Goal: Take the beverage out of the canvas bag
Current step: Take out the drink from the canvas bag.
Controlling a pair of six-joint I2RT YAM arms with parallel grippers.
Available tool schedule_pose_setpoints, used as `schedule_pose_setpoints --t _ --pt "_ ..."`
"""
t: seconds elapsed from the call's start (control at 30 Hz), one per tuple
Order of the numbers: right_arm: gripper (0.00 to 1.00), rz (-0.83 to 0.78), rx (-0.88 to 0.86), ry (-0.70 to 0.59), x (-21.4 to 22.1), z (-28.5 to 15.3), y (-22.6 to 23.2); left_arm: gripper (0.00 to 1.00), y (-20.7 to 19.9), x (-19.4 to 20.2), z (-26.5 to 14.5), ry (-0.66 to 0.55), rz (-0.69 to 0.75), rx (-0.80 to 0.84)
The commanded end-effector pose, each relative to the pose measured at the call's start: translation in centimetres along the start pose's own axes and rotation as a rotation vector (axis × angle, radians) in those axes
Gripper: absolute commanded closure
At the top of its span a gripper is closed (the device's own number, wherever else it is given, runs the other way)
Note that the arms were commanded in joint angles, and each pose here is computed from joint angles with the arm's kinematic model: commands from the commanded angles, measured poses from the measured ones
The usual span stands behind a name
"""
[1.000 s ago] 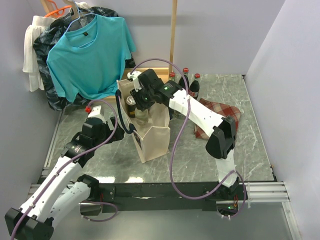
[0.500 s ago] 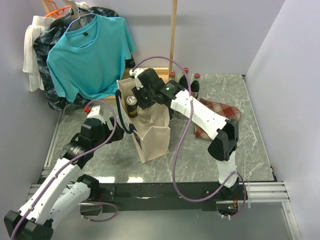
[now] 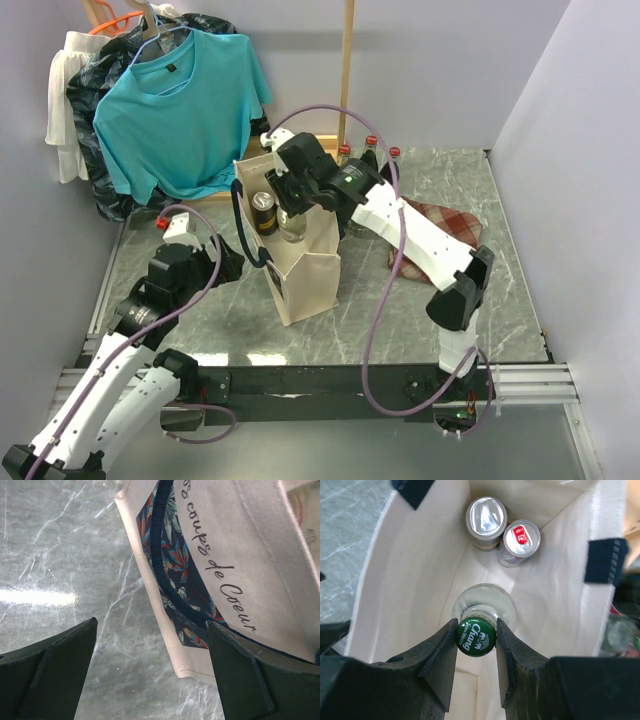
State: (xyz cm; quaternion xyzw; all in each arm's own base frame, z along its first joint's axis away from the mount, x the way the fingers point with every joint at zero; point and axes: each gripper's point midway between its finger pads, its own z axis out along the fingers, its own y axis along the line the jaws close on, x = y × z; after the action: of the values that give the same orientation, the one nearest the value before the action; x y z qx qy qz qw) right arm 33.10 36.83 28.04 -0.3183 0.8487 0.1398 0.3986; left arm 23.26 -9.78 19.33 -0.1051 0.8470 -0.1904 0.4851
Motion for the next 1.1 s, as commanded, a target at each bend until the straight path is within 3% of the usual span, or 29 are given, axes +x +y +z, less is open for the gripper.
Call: schedule_pose_setpoints --t 0.0,0.37,1.07 --pt "1.0 0.059 0.021 -0.35 -8.7 -10.1 -0.6 0.04 -1.2 -2.2 -1.0 -0.077 -0.023 0.041" --pt "1.0 0.062 0.035 -0.394 -7.9 -13.1 0.7 0.04 -1.6 -2.6 -1.8 -0.101 -0.03 0.072" --pt "1.0 0.07 0.103 -0.505 -8.3 -17.8 -0.8 0.04 -1.6 -4.1 -3.9 -0.195 -0.062 0.102"
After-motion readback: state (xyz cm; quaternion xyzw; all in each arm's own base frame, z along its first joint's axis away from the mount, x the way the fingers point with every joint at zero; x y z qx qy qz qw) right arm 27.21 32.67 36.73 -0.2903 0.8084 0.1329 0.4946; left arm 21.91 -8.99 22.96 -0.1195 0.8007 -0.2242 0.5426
